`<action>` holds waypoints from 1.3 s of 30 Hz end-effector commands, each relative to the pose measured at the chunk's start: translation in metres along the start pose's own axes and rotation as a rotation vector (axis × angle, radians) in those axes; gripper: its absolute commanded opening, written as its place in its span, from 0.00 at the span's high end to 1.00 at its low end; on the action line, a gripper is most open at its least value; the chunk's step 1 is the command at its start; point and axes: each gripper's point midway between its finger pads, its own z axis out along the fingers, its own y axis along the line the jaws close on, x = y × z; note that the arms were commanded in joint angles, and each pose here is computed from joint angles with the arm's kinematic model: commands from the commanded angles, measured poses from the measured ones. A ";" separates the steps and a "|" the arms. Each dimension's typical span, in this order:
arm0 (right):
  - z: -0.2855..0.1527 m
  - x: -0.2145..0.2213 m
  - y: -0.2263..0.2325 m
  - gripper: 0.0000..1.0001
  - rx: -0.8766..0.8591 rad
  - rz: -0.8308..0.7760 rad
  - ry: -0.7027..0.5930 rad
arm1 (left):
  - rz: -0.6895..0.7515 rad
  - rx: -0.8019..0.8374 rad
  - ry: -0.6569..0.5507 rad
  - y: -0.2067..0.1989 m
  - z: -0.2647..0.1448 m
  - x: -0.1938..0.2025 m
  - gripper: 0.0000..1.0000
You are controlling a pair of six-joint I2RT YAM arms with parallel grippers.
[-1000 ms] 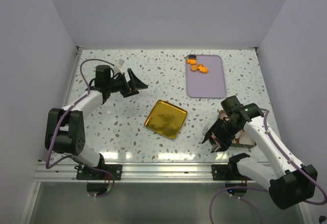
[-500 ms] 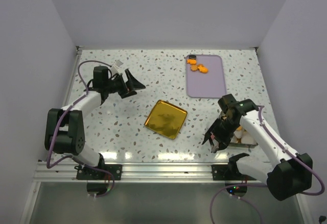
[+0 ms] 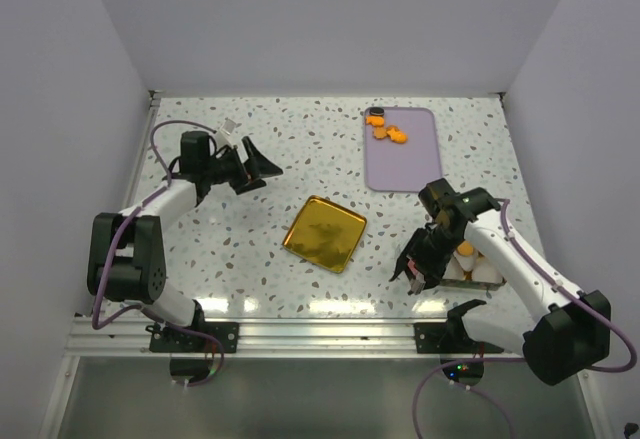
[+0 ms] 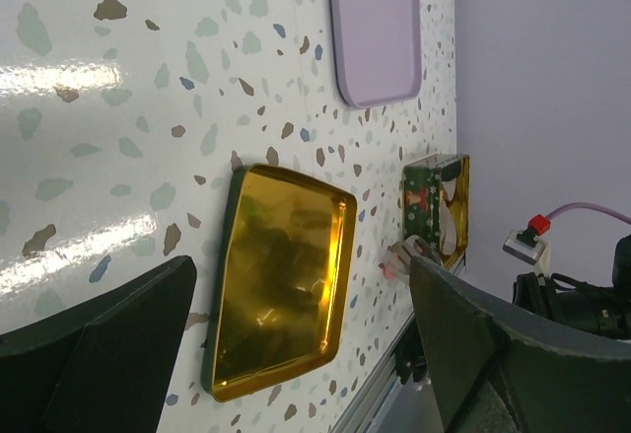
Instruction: Pack the cookies
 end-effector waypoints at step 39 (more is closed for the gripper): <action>0.005 0.014 -0.046 0.50 0.172 0.195 0.058 | 0.037 0.005 -0.012 0.010 -0.010 0.003 0.06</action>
